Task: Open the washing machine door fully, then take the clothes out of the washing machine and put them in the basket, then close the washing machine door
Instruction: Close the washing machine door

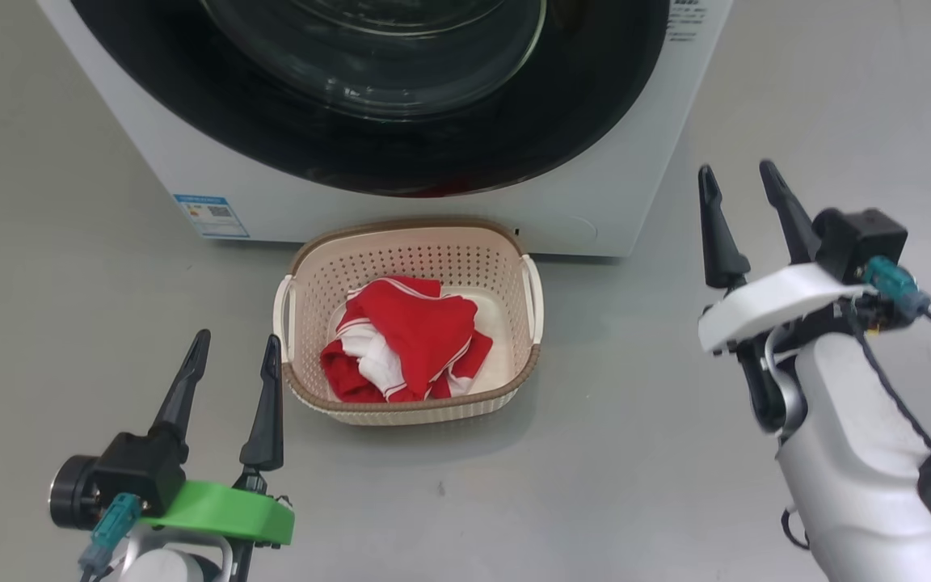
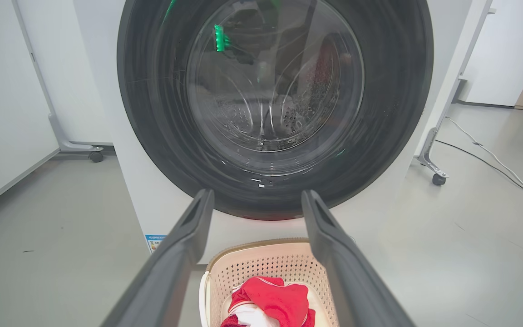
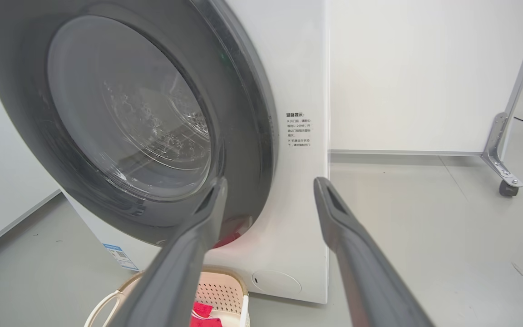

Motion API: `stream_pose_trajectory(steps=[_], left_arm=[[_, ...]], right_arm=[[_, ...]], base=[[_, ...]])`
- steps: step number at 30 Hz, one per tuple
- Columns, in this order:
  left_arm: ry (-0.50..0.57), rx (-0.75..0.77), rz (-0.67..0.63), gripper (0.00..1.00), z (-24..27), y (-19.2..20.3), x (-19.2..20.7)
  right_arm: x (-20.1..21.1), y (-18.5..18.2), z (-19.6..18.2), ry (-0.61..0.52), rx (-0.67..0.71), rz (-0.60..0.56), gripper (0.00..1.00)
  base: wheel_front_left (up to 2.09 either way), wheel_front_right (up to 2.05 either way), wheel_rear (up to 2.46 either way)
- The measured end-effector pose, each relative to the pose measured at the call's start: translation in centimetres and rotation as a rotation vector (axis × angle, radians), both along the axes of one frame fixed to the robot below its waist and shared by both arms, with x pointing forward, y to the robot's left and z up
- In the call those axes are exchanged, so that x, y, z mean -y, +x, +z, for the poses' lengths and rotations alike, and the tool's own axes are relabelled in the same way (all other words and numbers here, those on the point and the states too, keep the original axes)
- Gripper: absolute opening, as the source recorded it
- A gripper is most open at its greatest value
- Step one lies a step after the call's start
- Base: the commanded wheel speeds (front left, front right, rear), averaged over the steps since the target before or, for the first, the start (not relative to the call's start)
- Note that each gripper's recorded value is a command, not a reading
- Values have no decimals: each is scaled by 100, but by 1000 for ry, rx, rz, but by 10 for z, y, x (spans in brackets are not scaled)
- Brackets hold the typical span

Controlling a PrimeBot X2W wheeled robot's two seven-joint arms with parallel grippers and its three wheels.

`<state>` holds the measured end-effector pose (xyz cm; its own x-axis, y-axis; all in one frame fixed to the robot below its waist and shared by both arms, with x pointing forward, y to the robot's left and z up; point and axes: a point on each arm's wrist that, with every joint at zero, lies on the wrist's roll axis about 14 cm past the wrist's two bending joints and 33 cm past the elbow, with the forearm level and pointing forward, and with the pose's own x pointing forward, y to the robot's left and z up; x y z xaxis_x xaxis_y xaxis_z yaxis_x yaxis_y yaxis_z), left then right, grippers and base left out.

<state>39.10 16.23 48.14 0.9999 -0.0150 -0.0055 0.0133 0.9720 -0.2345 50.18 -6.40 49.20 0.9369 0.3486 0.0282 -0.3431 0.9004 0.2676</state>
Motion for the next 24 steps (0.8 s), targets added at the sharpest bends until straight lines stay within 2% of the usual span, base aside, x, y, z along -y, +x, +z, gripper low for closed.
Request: stream_pose_trajectory(steps=[9, 24], left_arm=[[-9, 5, -42, 100, 3, -9, 14], [-23, -17, -81, 100, 1, -32, 28]], right_arm=[[21, -51, -25, -15, -74, -48, 100], [41, -107, -19, -21, -55, -115, 100]], base=[[0, 0, 0], [0, 0, 0]])
